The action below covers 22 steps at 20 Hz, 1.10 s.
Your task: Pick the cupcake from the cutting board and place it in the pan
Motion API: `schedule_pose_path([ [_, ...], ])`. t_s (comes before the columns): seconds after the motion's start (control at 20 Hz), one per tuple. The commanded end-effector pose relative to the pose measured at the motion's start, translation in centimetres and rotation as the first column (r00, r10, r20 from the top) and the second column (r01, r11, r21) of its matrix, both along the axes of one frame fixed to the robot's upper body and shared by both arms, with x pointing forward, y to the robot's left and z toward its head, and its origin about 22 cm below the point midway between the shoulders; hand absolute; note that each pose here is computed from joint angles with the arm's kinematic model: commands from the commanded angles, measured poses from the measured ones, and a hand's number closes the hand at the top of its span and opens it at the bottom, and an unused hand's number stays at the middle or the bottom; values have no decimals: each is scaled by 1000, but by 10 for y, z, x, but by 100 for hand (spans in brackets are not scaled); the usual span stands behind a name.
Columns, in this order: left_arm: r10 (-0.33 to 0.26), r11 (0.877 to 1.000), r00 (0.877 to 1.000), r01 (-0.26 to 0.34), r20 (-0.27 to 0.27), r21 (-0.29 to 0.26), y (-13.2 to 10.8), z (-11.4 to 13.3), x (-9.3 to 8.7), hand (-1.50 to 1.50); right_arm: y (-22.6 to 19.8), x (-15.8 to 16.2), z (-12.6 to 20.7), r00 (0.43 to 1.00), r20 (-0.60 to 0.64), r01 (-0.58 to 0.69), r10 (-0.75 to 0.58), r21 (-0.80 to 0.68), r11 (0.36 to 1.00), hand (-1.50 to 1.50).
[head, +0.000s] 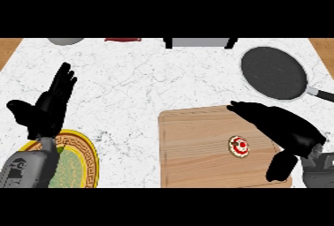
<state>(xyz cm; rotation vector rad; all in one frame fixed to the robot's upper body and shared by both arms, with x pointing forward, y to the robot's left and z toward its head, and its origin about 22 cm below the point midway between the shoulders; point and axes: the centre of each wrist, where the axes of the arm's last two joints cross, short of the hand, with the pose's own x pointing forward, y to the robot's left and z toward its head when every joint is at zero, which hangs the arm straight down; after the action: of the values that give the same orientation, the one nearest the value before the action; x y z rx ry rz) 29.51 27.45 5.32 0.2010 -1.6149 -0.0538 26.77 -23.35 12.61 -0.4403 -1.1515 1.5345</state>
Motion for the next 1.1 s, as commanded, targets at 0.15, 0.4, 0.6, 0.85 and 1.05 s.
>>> schedule_pose_path([
  [0.15,10,1000,1000,-10,-10,-8,-2,-5,-5,0,16,-4,-20,999,-32,-8,6,-47,999,-150],
  [0.4,-2,1000,1000,1,-10,-3,1,-19,-1,0,19,1,-34,999,-43,-11,8,-68,998,-150],
  [0.6,7,1000,1000,-7,10,4,1,20,1,0,15,11,-37,999,-35,-18,14,-103,995,-150],
  [0.85,0,1000,1000,0,5,-5,7,-3,-16,0,16,15,-70,997,-78,-34,22,-150,988,-150],
  [1.05,10,1000,1000,-10,4,18,4,-7,-14,0,15,12,-61,994,-104,-31,17,-131,991,-150],
])
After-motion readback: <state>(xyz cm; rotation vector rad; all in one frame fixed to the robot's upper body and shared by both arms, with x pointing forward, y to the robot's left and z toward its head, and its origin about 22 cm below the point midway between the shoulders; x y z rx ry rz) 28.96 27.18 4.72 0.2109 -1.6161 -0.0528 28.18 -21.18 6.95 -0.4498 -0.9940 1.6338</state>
